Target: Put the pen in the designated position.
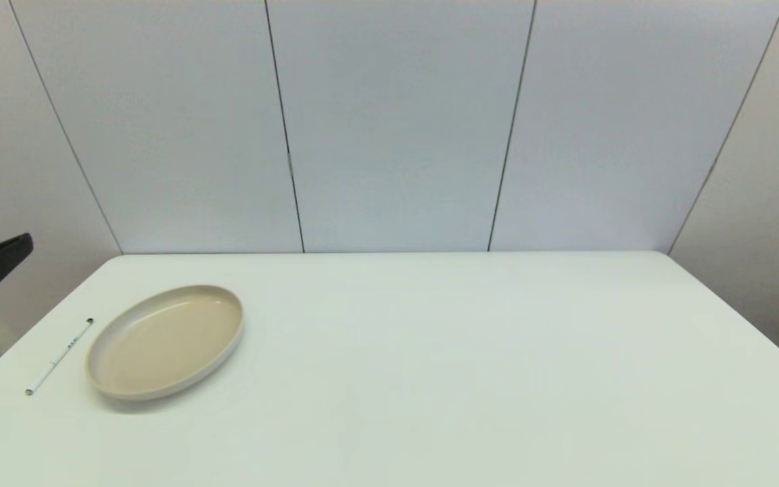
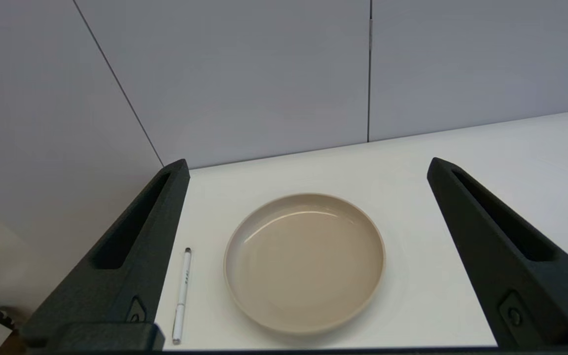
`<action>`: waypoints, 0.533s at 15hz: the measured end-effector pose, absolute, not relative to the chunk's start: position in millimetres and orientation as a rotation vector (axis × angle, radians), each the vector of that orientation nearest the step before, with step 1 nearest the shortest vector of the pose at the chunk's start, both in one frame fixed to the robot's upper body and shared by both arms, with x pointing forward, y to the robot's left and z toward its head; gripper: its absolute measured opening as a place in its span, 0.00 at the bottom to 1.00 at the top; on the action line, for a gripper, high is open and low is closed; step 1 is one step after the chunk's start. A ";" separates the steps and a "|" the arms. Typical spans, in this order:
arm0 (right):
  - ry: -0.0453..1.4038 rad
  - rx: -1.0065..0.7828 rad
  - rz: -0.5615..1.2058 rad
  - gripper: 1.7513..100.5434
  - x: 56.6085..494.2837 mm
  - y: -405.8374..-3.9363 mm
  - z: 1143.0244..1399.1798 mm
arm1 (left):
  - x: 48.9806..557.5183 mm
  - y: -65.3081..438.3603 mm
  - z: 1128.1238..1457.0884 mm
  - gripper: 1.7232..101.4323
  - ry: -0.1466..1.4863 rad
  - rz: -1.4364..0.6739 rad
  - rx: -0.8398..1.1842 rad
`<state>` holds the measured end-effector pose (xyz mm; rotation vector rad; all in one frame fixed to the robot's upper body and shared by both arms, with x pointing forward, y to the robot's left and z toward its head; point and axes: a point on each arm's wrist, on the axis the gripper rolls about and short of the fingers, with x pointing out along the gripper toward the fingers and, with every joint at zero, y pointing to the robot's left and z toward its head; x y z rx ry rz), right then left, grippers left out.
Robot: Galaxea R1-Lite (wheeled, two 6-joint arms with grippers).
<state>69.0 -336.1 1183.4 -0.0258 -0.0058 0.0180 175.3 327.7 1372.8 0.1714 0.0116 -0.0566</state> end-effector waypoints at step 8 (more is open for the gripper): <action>-0.006 -0.026 0.018 0.97 69.0 -336.1 1183.4 | 126.6 331.2 1323.1 0.96 -0.008 -0.062 0.159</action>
